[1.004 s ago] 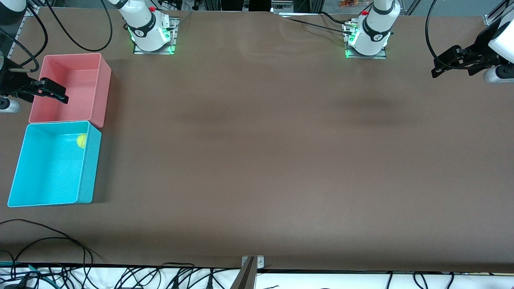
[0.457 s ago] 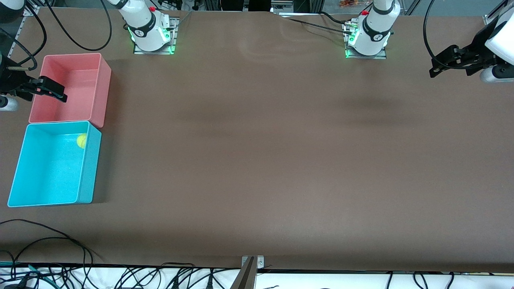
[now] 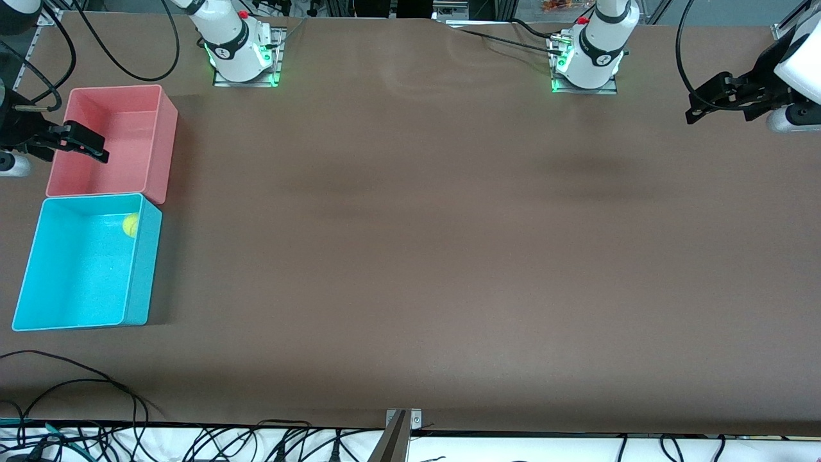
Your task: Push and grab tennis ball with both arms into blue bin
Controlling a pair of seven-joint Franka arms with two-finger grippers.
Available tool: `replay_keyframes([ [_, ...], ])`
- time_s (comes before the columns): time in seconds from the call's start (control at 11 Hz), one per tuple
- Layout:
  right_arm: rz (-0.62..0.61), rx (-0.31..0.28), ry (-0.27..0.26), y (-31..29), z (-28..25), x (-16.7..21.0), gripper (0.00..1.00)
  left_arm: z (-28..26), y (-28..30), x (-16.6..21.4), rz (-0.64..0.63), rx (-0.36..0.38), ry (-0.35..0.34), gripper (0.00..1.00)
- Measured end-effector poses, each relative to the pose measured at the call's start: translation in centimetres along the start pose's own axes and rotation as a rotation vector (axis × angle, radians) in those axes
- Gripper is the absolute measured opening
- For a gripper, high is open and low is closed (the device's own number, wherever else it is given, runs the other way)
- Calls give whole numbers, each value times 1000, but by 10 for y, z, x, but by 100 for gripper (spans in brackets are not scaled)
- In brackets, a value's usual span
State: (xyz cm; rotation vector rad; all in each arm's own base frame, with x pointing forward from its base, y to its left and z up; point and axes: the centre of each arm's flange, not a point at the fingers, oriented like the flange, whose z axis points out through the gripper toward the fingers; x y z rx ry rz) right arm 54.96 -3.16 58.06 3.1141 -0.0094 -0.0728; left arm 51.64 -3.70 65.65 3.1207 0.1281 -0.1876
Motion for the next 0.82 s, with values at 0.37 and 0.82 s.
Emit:
replay_keyframes([
  [0.37,4,0,2,2,-1,-1,100,0,0,0,0,0,0,100],
  [0.82,3,0,1,2,-1,-1,100,0,0,0,1,0,0,100],
])
